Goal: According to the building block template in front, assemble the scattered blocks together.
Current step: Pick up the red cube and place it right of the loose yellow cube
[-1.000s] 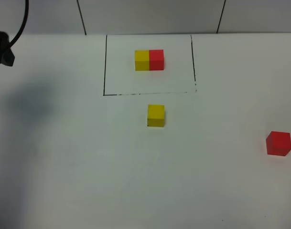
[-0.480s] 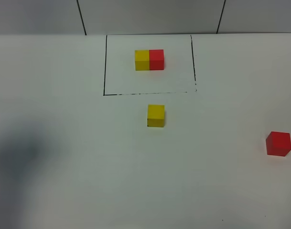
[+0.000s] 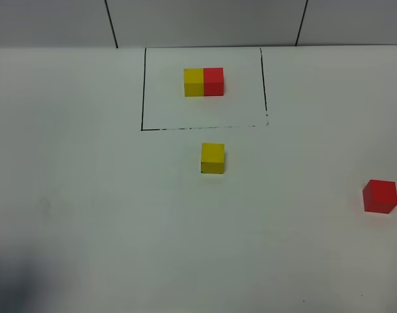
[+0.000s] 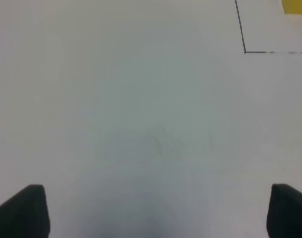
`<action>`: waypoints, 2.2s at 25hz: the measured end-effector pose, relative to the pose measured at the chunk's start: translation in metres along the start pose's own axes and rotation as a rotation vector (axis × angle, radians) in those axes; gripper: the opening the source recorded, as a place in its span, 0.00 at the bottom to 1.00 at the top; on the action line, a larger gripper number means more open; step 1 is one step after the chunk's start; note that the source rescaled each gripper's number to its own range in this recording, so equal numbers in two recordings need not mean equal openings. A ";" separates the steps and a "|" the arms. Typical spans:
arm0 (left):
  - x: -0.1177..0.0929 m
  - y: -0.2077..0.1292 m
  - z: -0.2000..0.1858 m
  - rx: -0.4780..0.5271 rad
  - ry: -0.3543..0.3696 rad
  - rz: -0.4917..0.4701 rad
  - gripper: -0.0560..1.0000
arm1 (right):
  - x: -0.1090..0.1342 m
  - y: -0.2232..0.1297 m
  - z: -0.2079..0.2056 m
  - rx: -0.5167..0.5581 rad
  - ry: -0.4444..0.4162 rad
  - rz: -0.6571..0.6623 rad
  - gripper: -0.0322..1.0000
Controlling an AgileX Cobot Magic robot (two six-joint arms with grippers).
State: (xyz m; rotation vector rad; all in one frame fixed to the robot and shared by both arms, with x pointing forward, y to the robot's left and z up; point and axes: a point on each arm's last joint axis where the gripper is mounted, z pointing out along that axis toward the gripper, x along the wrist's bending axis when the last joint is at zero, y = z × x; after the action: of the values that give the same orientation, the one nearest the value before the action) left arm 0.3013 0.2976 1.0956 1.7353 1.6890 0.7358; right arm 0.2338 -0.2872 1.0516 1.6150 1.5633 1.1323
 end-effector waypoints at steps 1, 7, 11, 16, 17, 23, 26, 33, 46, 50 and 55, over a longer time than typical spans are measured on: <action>-0.001 -0.008 -0.003 -0.010 -0.005 0.004 0.94 | 0.000 0.000 0.000 0.000 0.000 0.000 0.76; -0.003 -0.044 -0.015 -0.001 -0.022 0.022 0.93 | 0.000 0.000 0.000 0.000 0.000 0.001 0.76; -0.003 -0.059 -0.010 0.005 -0.027 0.020 0.91 | 0.000 0.000 0.000 0.000 0.000 0.001 0.76; -0.006 -0.072 -0.006 -0.016 -0.069 0.031 0.88 | 0.000 0.000 0.000 0.000 0.000 0.001 0.76; -0.007 -0.072 -0.006 -0.018 -0.077 0.038 0.86 | 0.000 0.000 0.000 0.000 0.000 0.001 0.76; -0.008 -0.077 -0.011 -0.068 -0.090 0.054 0.77 | 0.000 0.000 0.000 0.000 0.001 0.001 0.76; -0.008 -0.080 -0.015 -0.097 -0.091 0.057 0.74 | 0.000 0.000 0.000 0.000 0.001 0.001 0.76; -0.008 -0.086 -0.021 -0.156 -0.112 0.078 0.74 | 0.000 0.000 0.000 0.000 0.001 0.001 0.76; -0.008 -0.087 -0.021 -0.158 -0.113 0.078 0.74 | 0.000 0.000 0.000 0.000 0.001 0.002 0.76; -0.008 -0.087 -0.021 -0.158 -0.113 0.078 0.74 | 0.000 0.000 0.000 0.000 0.001 0.002 0.76; -0.008 -0.087 -0.021 -0.158 -0.113 0.078 0.74 | 0.000 0.000 0.000 0.000 0.001 0.002 0.76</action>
State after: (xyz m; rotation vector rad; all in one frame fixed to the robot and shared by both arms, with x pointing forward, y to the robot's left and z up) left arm 0.2274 0.2910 1.0454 1.7067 1.4552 0.7696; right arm 0.2338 -0.2871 1.0516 1.6169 1.5623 1.1342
